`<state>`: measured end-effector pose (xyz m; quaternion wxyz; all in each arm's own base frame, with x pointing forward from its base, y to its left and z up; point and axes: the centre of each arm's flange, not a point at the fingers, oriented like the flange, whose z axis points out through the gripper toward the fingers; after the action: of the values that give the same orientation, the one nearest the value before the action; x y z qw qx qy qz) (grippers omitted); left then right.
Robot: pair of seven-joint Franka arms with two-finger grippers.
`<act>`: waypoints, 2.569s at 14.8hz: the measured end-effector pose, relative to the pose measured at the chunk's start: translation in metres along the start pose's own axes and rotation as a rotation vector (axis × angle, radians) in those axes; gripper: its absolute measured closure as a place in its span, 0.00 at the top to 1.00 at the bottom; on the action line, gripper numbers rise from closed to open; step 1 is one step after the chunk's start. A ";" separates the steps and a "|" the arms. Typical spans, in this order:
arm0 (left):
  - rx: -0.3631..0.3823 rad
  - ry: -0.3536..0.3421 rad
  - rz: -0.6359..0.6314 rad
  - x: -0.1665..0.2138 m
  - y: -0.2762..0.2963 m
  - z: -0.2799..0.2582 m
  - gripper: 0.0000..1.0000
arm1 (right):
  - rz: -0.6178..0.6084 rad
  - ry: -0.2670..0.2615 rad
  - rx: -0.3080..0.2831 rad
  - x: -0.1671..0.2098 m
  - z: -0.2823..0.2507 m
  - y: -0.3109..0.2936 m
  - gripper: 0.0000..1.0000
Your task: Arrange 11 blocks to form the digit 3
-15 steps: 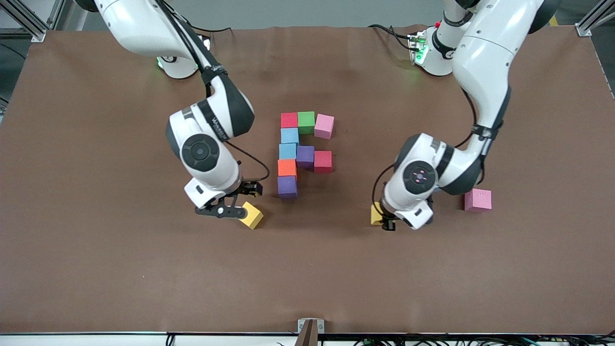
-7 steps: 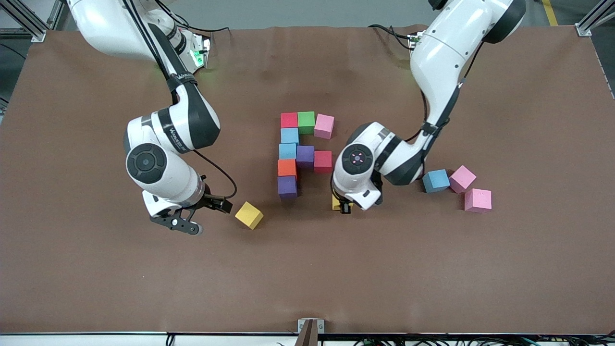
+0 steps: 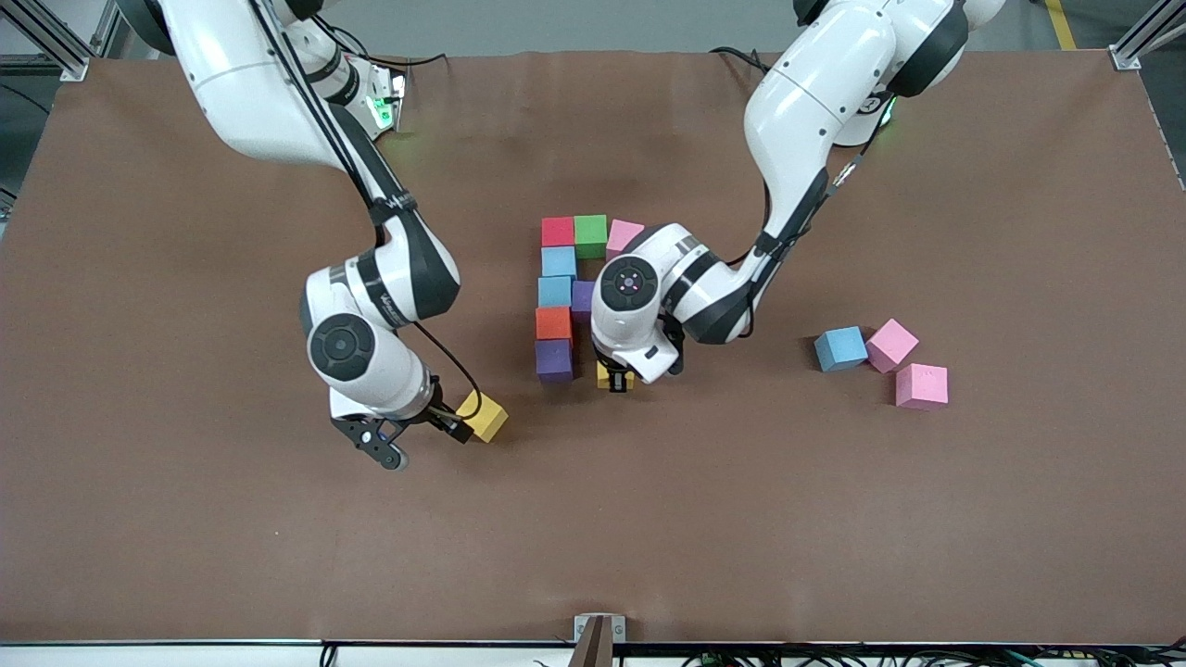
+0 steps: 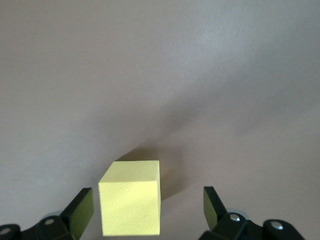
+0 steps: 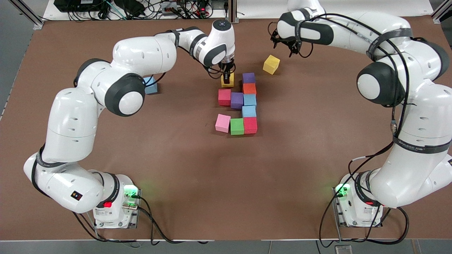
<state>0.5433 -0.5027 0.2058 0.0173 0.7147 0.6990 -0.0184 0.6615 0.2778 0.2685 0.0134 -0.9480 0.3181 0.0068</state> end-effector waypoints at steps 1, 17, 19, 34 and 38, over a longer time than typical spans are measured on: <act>-0.003 -0.004 0.004 -0.005 -0.004 0.000 0.54 | 0.007 -0.005 -0.009 -0.004 0.009 -0.002 0.97; -0.047 -0.061 -0.036 -0.027 -0.014 0.003 0.54 | 0.020 0.000 -0.005 -0.035 0.049 -0.020 0.96; -0.047 -0.062 -0.036 -0.027 -0.014 0.003 0.54 | 0.020 0.000 -0.005 -0.035 0.049 -0.020 0.96; -0.098 -0.033 0.000 0.038 0.022 -0.099 1.00 | 0.018 0.001 -0.003 -0.036 0.048 -0.021 0.95; -0.085 0.034 0.089 0.121 0.023 -0.129 1.00 | 0.019 0.001 -0.004 -0.036 0.048 -0.021 0.93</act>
<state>0.5689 -0.3754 0.3280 0.0367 0.7440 0.6668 0.0240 0.6454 0.3176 0.2217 0.0114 -0.9449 0.3270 0.0070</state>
